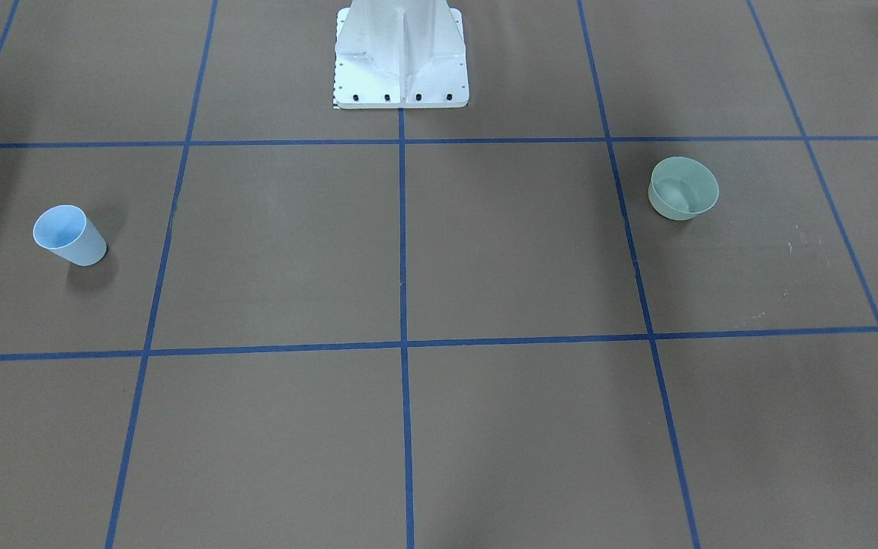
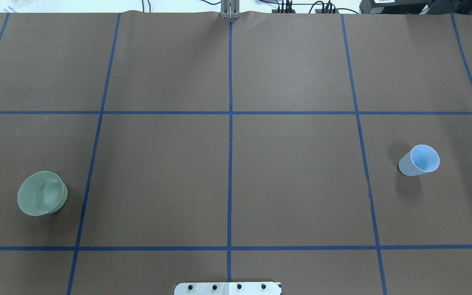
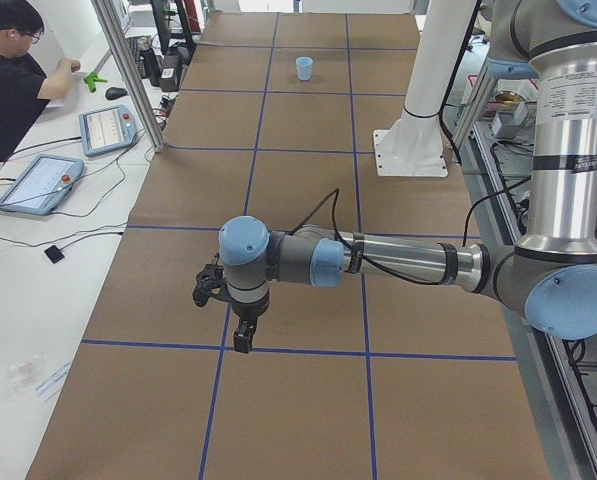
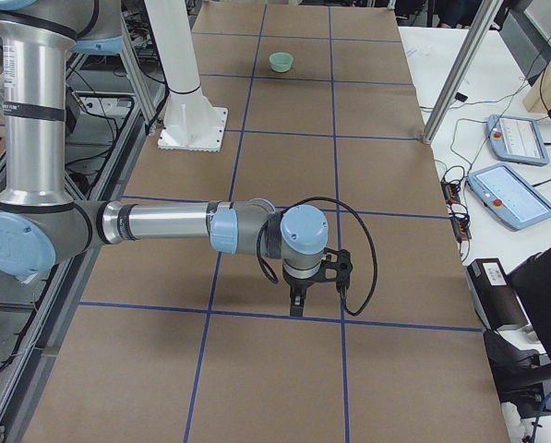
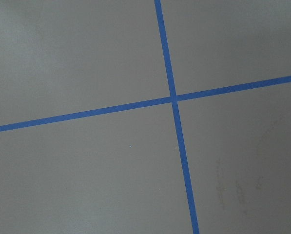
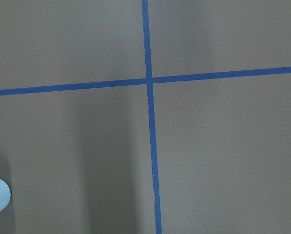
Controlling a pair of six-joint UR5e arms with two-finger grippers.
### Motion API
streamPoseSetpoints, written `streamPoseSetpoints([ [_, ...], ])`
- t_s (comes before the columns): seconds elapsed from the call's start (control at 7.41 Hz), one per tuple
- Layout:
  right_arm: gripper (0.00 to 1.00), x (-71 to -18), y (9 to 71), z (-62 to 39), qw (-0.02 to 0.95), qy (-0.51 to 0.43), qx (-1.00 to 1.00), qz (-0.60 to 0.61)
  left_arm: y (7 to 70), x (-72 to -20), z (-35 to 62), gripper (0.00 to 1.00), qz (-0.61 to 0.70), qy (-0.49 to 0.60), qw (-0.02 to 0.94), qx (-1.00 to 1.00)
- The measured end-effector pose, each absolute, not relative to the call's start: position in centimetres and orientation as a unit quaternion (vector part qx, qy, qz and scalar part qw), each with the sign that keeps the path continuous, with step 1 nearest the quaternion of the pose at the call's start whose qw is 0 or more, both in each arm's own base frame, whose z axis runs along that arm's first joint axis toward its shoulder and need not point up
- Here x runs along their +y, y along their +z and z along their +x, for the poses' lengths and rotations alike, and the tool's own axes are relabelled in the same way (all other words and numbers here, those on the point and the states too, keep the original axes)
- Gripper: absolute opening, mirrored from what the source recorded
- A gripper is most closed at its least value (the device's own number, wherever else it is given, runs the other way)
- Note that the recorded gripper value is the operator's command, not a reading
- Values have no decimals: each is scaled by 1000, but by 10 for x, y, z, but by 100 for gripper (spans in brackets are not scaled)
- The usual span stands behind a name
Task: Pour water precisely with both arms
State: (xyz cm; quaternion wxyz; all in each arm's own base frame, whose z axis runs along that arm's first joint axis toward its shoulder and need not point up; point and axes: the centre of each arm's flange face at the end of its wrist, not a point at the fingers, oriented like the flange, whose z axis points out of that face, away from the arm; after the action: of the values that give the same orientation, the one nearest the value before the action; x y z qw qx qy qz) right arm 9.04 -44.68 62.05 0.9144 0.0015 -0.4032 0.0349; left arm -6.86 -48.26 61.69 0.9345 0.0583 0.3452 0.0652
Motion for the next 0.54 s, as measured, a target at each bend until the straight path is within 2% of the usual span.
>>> streamPoseSetpoints([
  [0.54,99,-447,620,90,915,25,-403,5,615,-483,-69,100,59,66,934,345],
])
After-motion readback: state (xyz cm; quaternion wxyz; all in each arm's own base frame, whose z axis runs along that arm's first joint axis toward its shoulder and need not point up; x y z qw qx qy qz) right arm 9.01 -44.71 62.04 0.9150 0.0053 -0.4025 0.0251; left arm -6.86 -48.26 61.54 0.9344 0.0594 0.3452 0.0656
